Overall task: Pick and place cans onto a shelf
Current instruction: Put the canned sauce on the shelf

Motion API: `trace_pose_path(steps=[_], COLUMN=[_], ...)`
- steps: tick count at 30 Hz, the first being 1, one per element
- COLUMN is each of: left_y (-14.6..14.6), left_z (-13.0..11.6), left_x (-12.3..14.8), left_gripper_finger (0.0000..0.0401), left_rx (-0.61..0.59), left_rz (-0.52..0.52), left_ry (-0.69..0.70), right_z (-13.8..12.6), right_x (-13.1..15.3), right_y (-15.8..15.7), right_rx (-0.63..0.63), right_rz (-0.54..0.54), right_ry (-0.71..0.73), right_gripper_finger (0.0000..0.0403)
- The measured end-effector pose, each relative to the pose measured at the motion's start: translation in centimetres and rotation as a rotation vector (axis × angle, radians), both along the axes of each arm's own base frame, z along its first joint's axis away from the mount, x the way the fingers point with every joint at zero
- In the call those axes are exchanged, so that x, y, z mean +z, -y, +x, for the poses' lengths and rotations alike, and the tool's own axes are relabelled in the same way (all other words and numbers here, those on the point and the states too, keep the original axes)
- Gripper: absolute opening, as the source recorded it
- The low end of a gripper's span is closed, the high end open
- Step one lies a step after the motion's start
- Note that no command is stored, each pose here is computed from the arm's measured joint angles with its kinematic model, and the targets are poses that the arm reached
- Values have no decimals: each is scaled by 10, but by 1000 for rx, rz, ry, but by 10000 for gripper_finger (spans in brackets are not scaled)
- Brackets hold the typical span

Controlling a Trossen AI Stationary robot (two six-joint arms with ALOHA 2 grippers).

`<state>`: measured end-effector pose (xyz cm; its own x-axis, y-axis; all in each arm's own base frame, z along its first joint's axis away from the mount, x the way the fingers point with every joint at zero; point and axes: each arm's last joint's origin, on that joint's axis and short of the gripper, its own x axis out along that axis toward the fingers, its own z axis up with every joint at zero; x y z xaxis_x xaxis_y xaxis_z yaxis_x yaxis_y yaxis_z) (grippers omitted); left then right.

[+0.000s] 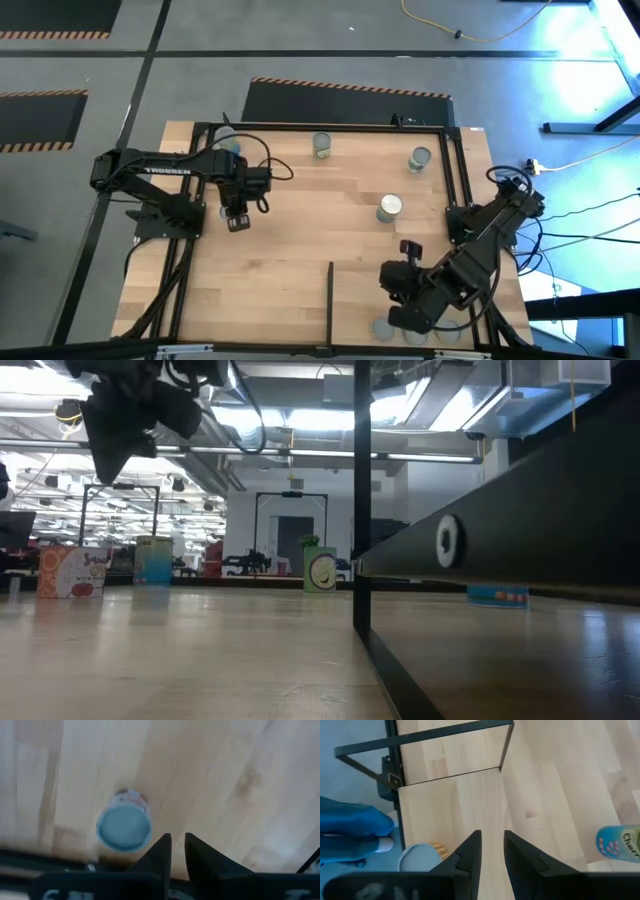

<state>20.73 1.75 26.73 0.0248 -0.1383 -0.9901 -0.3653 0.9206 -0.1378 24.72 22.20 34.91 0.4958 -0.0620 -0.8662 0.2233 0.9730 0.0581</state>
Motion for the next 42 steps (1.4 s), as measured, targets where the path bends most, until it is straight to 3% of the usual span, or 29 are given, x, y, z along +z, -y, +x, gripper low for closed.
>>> trace_pose_path(steps=[9, 14, 20, 32, 42], left_y=[-2, 1, 5, 4, 4], left_z=[0, -11, -12, -11, -11], left_x=[-2, -29, -63, -64, -64], left_gripper_finger=[55, 58, 58, 59, 59], left_rx=[465, 632, 599, 596, 604], left_rz=[68, 111, 107, 145, 145], left_ry=[-54, -165, -123, -102, -103], right_z=[1, -1, -3, -2, -9], right_x=[-1, -2, -2, -2, -4], right_y=[6, 7, 9, 9, 18], right_rx=[-15, -15, -15, -26, -227], right_rz=[-25, -43, -60, -57, -59], right_ry=[-26, -44, -62, -62, -107], right_gripper_finger=[84, 84, 84, 84, 84])
